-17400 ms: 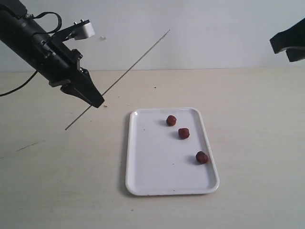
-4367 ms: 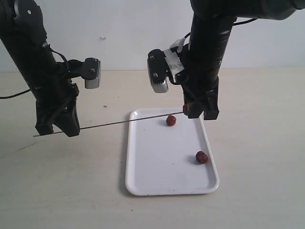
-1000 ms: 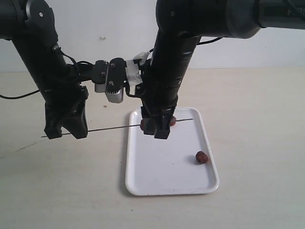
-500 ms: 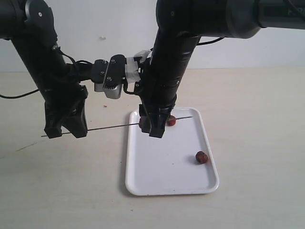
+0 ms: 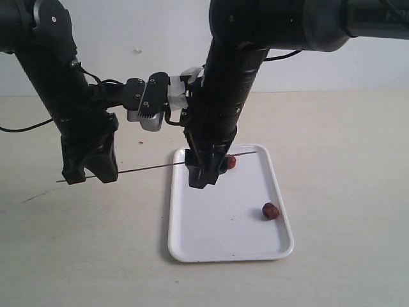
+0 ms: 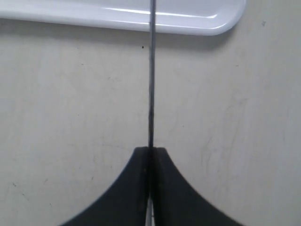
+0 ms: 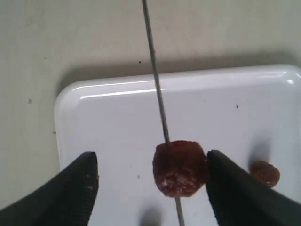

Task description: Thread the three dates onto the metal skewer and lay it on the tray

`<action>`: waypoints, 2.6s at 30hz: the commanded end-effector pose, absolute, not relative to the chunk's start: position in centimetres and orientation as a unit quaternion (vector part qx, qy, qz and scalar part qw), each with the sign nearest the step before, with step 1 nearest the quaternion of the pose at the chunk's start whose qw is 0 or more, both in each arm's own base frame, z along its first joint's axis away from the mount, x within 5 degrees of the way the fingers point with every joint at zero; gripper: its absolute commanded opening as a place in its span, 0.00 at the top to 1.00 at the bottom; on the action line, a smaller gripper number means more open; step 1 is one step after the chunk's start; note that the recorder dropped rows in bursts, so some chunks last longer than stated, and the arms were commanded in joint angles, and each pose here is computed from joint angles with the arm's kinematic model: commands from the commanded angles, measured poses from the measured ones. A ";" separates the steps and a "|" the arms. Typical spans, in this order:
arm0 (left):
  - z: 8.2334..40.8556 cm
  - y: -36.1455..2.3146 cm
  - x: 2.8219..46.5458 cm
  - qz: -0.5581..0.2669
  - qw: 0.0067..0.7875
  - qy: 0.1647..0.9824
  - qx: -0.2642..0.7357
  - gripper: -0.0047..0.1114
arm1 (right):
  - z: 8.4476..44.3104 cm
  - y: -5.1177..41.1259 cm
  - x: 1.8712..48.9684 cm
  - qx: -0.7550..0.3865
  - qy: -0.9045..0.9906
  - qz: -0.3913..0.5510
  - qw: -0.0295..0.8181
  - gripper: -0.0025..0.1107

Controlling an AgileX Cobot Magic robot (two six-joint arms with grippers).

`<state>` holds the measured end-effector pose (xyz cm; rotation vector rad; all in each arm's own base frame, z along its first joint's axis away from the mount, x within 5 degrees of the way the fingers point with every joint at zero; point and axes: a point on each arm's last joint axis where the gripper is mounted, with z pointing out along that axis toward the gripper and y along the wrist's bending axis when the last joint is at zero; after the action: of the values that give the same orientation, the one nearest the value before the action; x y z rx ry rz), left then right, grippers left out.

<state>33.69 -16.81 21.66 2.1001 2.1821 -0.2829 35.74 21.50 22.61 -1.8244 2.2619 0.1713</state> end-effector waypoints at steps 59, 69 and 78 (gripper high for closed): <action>22.3 -6.1 37.1 -0.181 0.118 0.806 0.551 0.96 | 22.2 6.2 40.2 -0.372 0.922 0.095 0.059 0.55; 22.5 -6.4 37.1 -0.196 0.128 0.806 0.543 0.96 | 19.0 5.6 36.8 -0.478 0.872 0.104 -0.007 0.55; 22.5 -6.4 37.2 -0.199 0.131 0.806 0.542 0.96 | 18.4 5.5 36.2 -0.546 0.833 0.091 0.024 0.55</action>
<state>37.19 -6.34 22.38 1.5936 2.3541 -0.5494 35.84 5.52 18.21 -1.6508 2.6666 0.3203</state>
